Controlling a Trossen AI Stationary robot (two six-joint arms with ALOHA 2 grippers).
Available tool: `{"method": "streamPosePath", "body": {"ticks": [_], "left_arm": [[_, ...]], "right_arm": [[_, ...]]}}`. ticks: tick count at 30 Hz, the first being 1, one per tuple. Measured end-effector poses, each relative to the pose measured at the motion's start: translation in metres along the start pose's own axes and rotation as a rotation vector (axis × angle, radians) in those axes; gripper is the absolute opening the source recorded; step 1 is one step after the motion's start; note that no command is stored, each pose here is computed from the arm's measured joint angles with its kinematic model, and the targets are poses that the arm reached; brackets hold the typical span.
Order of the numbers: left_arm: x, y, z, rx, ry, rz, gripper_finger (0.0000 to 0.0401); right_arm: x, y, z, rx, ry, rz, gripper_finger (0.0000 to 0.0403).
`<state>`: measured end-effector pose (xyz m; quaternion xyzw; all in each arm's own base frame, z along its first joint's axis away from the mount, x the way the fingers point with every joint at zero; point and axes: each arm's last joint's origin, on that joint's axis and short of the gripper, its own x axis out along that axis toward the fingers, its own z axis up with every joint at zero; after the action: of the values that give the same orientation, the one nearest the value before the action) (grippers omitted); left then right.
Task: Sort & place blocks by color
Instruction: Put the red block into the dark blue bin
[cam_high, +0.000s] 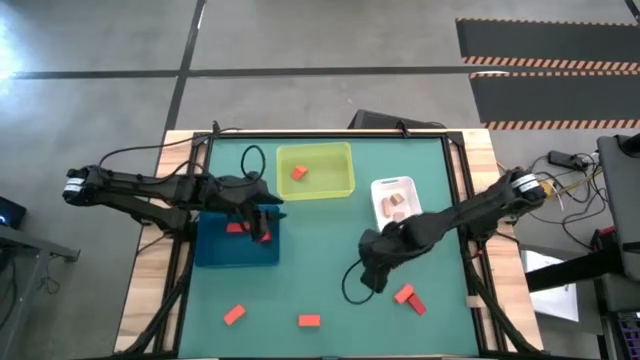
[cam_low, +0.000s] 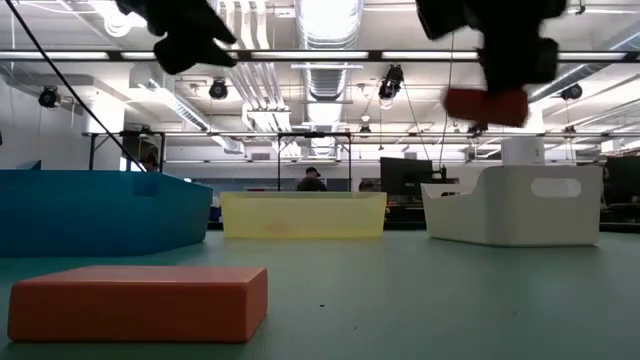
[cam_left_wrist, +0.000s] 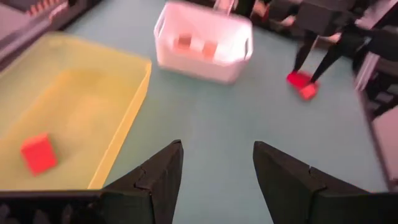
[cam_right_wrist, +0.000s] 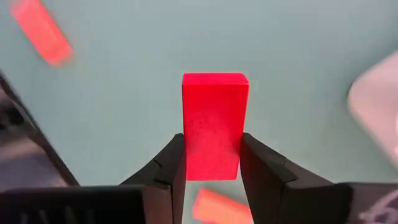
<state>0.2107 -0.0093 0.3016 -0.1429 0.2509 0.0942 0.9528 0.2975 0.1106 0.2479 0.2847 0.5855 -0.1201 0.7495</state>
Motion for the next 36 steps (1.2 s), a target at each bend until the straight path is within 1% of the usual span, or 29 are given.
{"method": "streamPosePath", "body": {"ticks": [3, 6, 11, 15, 19, 21, 25, 30, 34, 36], "left_arm": [[0.000, -0.003, 0.007, -0.012, -0.069, -0.029, 0.0180], [-0.001, -0.005, 0.013, -0.025, -0.137, -0.056, 0.0180], [-0.003, -0.008, 0.023, -0.043, -0.239, -0.096, 0.0180], [-0.005, -0.011, 0.029, -0.053, -0.294, -0.131, 0.0180], [-0.007, -0.013, 0.033, -0.079, -0.325, -0.181, 0.0180], [-0.007, -0.014, 0.033, -0.082, -0.322, -0.212, 0.0180], [-0.007, -0.015, 0.033, -0.127, -0.307, -0.250, 0.0180], [-0.008, -0.016, 0.034, -0.167, -0.306, -0.290, 0.0180], [-0.009, -0.020, 0.039, -0.162, -0.335, -0.372, 0.0180], [-0.009, -0.021, 0.041, -0.182, -0.352, -0.395, 0.0180]], "right_arm": [[-0.019, -0.002, 0.009, 0.032, -0.158, 0.044, 0.0107], [-0.036, -0.003, 0.019, 0.046, -0.288, 0.125, 0.0108], [-0.052, -0.005, 0.033, 0.006, -0.457, 0.261, 0.0108], [-0.060, -0.005, 0.043, -0.067, -0.581, 0.335, 0.0108], [-0.062, -0.003, 0.054, -0.128, -0.721, 0.415, 0.0108], [-0.064, -0.001, 0.058, -0.160, -0.807, 0.467, 0.0108], [-0.065, -0.002, 0.064, -0.191, -0.950, 0.551, 0.0108], [-0.065, -0.008, 0.068, -0.193, -1.072, 0.618, 0.0108], [-0.063, -0.010, 0.068, -0.194, -1.107, 0.633, 0.0109], [-0.063, -0.011, 0.068, -0.194, -1.111, 0.638, 0.0109]]}}
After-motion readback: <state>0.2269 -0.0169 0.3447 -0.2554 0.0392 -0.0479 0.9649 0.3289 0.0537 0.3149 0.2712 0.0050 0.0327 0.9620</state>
